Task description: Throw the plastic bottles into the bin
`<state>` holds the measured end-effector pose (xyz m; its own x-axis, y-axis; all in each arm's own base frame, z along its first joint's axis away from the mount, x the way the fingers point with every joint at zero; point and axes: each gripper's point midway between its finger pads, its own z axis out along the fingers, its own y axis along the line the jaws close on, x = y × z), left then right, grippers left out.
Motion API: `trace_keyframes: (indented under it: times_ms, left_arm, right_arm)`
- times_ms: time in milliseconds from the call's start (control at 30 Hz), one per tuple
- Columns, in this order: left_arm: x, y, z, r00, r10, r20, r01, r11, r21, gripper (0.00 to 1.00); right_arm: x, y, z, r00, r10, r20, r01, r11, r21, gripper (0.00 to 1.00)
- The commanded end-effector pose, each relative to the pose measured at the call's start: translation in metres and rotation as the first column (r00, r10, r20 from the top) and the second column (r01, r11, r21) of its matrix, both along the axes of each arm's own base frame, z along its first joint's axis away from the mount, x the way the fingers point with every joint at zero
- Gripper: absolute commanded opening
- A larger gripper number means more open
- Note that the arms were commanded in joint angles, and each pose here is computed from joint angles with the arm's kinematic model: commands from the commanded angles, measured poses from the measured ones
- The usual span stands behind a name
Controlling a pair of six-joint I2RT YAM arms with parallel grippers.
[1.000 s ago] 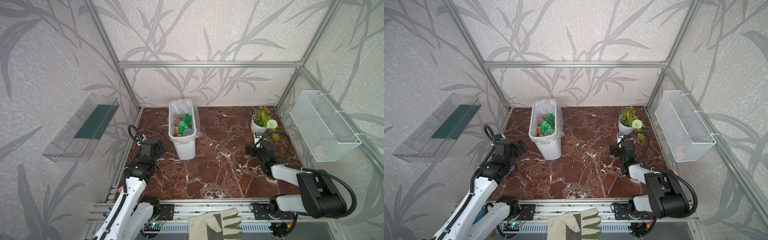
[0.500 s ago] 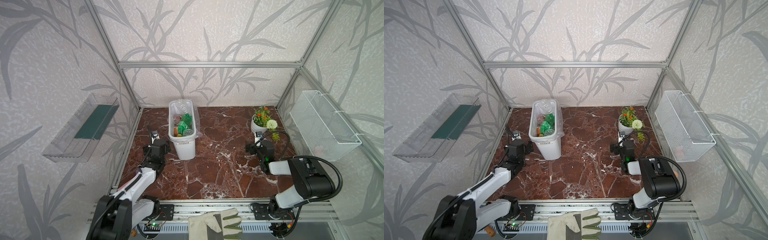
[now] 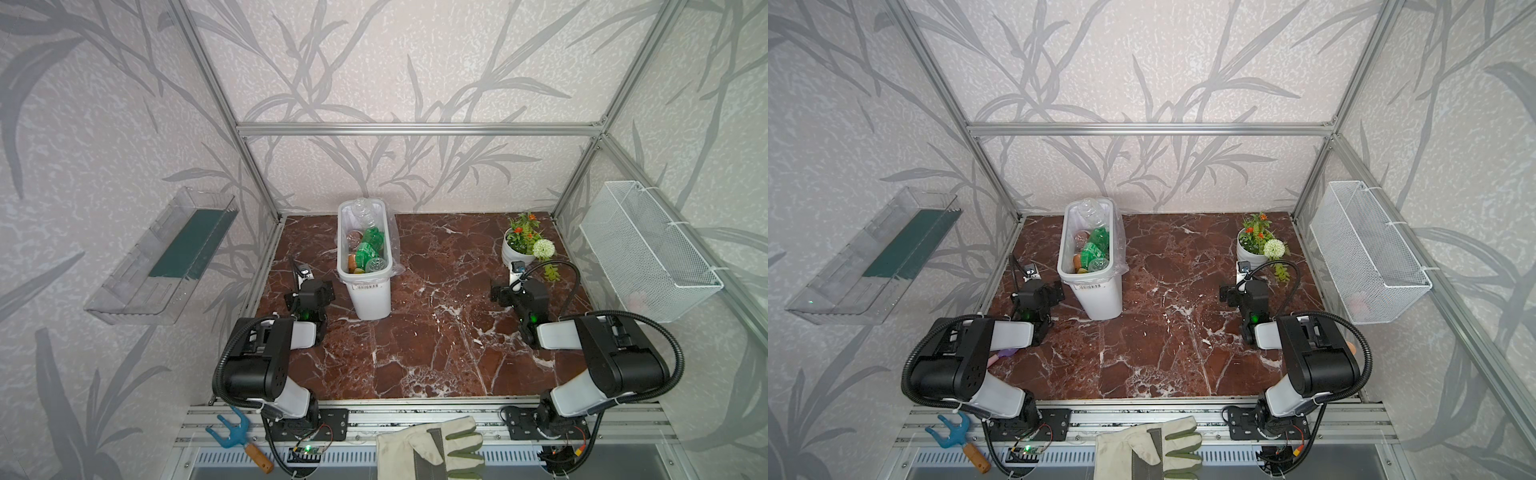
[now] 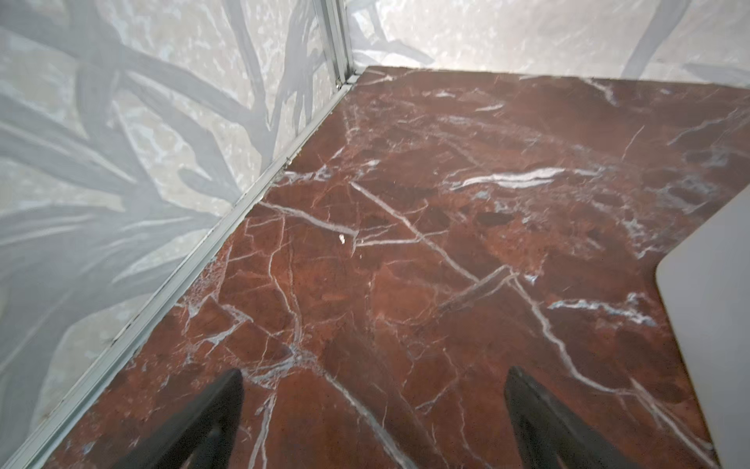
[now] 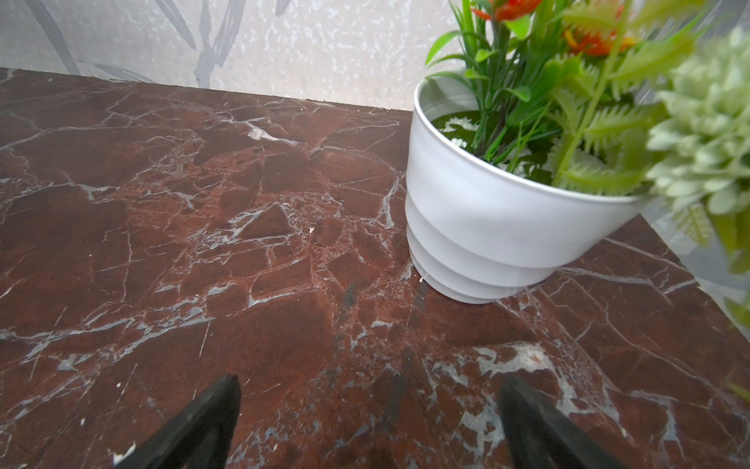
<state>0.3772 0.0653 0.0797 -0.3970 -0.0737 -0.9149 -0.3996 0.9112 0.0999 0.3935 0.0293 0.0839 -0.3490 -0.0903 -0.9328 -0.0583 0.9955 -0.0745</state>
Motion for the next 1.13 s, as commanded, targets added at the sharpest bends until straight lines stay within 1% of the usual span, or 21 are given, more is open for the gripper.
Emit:
trace_keyframes:
  times_ms: [0, 67, 100, 1100]
  left_arm:
    - [0.0068, -0.0039, 0.0167, 0.998, -0.017, 0.061, 0.018, 1.0, -0.02, 0.99]
    - [0.0072, -0.0027, 0.0173, 0.997, -0.015, 0.074, 0.016, 1.0, -0.012, 0.99]
    - [0.0069, -0.0039, 0.0165, 0.998, -0.019, 0.062, 0.02, 1.0, -0.019, 0.99]
    - [0.007, -0.0033, 0.0168, 0.998, -0.017, 0.067, 0.018, 1.0, -0.018, 0.99]
  right_arm:
    - [0.0047, 0.0011, 0.0098, 0.999, 0.001, 0.042, -0.002, 1.0, 0.008, 0.99]
    - [0.0044, 0.0011, 0.009, 0.999, 0.002, 0.04, -0.002, 1.0, 0.006, 0.99]
    - [0.0047, 0.001, 0.0094, 0.999, 0.002, 0.041, -0.002, 1.0, 0.005, 0.99]
    - [0.0051, 0.0015, 0.0095, 0.999, 0.006, 0.04, -0.006, 1.0, 0.005, 0.99]
